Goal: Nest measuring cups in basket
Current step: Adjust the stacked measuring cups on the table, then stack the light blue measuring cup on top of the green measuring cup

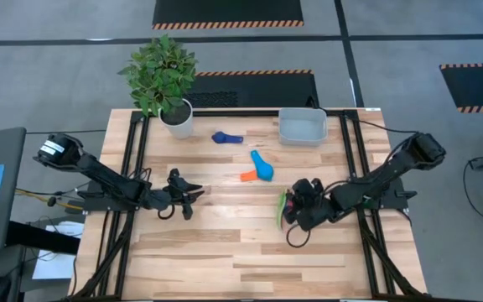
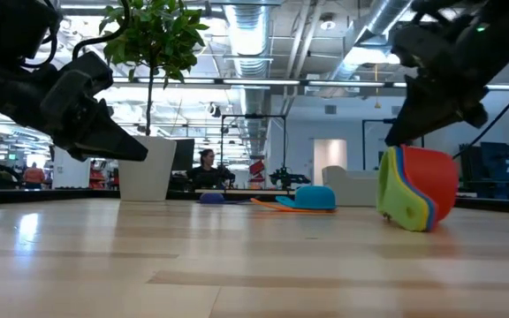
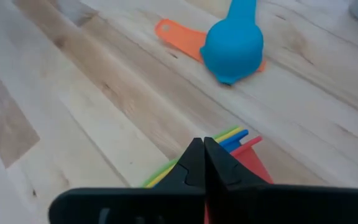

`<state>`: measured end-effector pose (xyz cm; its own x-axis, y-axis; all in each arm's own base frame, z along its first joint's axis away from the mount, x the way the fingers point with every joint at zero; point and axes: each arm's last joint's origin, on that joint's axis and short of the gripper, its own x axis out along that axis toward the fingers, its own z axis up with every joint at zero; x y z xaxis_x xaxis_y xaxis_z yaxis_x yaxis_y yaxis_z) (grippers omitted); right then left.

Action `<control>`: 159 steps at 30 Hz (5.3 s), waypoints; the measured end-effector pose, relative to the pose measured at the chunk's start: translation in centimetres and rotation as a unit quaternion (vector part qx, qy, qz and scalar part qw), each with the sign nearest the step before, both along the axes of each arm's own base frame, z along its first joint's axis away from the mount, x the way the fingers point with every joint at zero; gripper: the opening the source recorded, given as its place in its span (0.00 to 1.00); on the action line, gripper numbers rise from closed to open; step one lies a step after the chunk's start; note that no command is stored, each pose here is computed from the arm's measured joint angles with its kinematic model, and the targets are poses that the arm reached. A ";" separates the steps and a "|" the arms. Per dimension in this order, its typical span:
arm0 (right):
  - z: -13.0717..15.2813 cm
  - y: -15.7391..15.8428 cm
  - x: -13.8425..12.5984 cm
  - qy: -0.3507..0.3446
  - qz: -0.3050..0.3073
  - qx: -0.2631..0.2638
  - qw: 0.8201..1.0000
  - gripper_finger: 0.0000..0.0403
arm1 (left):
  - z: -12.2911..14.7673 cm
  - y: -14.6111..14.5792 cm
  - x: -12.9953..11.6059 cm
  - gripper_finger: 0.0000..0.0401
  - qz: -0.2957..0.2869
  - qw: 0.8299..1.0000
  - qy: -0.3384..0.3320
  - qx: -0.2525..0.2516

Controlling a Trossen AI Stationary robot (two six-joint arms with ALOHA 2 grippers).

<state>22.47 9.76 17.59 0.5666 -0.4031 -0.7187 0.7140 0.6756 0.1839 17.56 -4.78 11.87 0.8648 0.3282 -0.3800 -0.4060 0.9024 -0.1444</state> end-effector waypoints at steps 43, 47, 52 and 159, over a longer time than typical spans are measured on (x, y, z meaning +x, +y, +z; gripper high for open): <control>-3.2 4.7 -1.9 0.113 -0.033 -0.016 0.993 0.02 | -0.4 2.9 28.8 0.00 -0.281 0.959 0.017 0.039; -3.6 4.2 -0.3 0.099 -0.007 -0.030 0.995 0.01 | 0.8 2.6 28.5 0.00 -0.284 0.958 0.032 0.037; -4.0 3.3 1.6 0.091 0.026 -0.044 0.995 0.02 | 2.2 1.9 27.8 0.00 -0.295 0.953 0.055 0.039; -3.1 -25.8 17.1 0.201 0.076 0.175 0.961 0.50 | 0.2 17.3 7.0 0.19 0.075 0.986 0.137 0.061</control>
